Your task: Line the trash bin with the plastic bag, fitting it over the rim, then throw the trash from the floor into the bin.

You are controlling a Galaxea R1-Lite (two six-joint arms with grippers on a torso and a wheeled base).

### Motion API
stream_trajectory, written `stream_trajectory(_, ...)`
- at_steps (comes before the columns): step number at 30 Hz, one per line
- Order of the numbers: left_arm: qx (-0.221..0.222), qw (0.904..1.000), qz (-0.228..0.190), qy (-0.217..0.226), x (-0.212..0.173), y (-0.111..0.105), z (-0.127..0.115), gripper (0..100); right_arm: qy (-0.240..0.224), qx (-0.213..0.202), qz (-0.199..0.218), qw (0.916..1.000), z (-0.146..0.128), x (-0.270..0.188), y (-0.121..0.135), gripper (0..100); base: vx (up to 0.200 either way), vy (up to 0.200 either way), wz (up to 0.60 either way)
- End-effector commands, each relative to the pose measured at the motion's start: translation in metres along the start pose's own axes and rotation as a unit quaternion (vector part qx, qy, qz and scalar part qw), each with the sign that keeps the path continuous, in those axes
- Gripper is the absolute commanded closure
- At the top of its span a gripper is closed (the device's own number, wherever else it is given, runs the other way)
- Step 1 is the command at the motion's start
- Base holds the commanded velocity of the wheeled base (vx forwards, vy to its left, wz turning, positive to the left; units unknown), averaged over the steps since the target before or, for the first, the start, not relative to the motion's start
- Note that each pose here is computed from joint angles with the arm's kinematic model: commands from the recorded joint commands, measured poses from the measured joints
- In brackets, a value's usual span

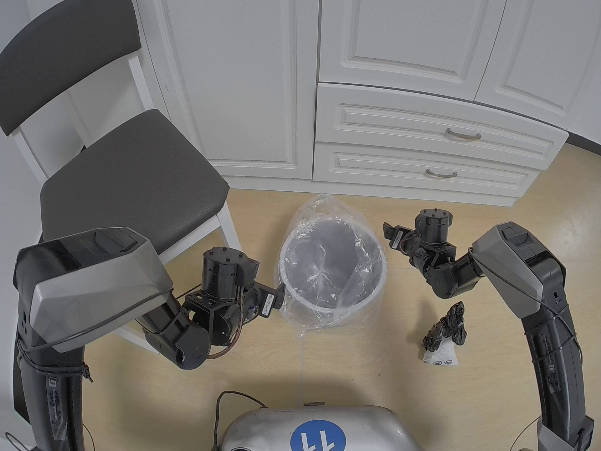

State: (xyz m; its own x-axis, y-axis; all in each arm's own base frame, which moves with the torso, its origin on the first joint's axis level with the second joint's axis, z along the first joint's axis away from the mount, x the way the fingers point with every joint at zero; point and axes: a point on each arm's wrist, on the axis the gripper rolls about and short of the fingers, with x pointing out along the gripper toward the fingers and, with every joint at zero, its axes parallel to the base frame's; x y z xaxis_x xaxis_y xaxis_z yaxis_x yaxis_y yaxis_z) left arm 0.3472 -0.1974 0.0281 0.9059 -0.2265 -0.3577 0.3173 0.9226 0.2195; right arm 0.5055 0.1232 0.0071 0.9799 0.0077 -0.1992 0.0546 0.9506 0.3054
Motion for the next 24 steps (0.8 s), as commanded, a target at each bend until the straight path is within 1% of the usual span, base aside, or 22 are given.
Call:
stream_trajectory(1,-0.012,0.9999,-0.008,-0.005,-0.004,-0.009,0.003,0,-0.022,0.003,-0.004,0.9997,0.023,-0.002,-0.004,0,0.0,0.0,0.0)
stream_trajectory(2,-0.023,0.9996,-0.011,-0.011,-0.006,-0.013,0.004,0,-0.031,0.005,-0.001,0.9995,0.039,-0.011,0.0,0,0.0,0.0,0.0)
stream_trajectory(3,-0.03,0.9994,-0.01,-0.014,-0.007,-0.014,0.004,0,-0.033,0.004,0.0,0.9994,0.048,-0.018,0.002,0,0.0,0.0,0.0)
stream_trajectory(4,-0.031,0.9994,-0.01,-0.015,-0.007,-0.014,0.004,0,-0.033,0.004,0.0,0.9995,0.049,-0.019,0.002,0,0.0,0.0,0.0)
stream_trajectory(5,-0.041,0.9987,-0.011,-0.029,-0.008,-0.014,0.006,0,-0.029,-0.003,0.005,0.9996,0.062,-0.037,0.009,0,0.0,0.0,0.0)
stream_trajectory(6,-0.041,0.9985,-0.012,-0.033,-0.007,-0.013,0.007,0,-0.024,-0.01,0.007,0.9996,0.063,-0.043,0.012,0,0.0,0.0,0.0)
stream_trajectory(7,-0.041,0.9984,-0.008,-0.038,-0.004,-0.01,0.01,0,-0.008,-0.03,0.014,0.9994,0.059,-0.057,0.02,0,0.0,0.0,0.0)
stream_trajectory(9,-0.044,0.9982,-0.007,-0.039,-0.003,-0.008,0.013,0,0.008,-0.055,0.032,0.9979,0.049,-0.073,0.036,0,0.0,0.0,0.0)
stream_trajectory(10,-0.044,0.9982,-0.007,-0.039,-0.003,-0.008,0.013,0,0.008,-0.055,0.032,0.9979,0.049,-0.073,0.036,0,0.0,0.0,0.0)
stream_trajectory(11,-0.043,0.9984,-0.006,-0.036,-0.004,-0.008,0.011,0,0.026,-0.08,0.046,0.9954,0.039,-0.091,0.052,0,0.0,0.0,0.0)
stream_trajectory(12,-0.045,0.9983,-0.006,-0.036,-0.005,-0.008,0.01,0,0.033,-0.091,0.05,0.9941,0.034,-0.099,0.059,0,0.0,0.0,0.0)
stream_trajectory(15,-0.05,0.9978,-0.005,-0.045,-0.008,-0.002,0.008,0,0.054,-0.12,0.064,0.9892,0.02,-0.119,0.074,0,0.0,0.0,0.0)
stream_trajectory(16,-0.054,0.997,-0.008,-0.055,-0.008,0.002,0.009,0,0.062,-0.129,0.071,0.9872,0.014,-0.125,0.078,0,0.0,0.0,0.0)
stream_trajectory(17,-0.055,0.9969,-0.008,-0.056,-0.008,0.003,0.009,0,0.062,-0.13,0.072,0.987,0.013,-0.125,0.079,0,0.0,0.0,0.0)
stream_trajectory(19,-0.065,0.9947,-0.008,-0.08,-0.01,0.007,0.006,0,0.064,-0.14,0.091,0.9839,0.003,-0.132,0.089,0,0.0,0.0,0.0)
stream_trajectory(20,-0.065,0.9945,-0.009,-0.082,-0.011,0.008,0.005,0,0.063,-0.142,0.092,0.9836,0.003,-0.133,0.09,0,0.0,0.0,0.0)
stream_trajectory(22,-0.067,0.994,-0.008,-0.086,-0.015,0.009,0.0,0,0.066,-0.157,0.096,0.9807,0.0,-0.135,0.092,0,0.0,0.0,0.0)
stream_trajectory(24,-0.066,0.9942,-0.008,-0.085,-0.021,0.009,-0.006,0,0.074,-0.179,0.096,0.9764,-0.005,-0.137,0.09,0,0.0,0.0,0.0)
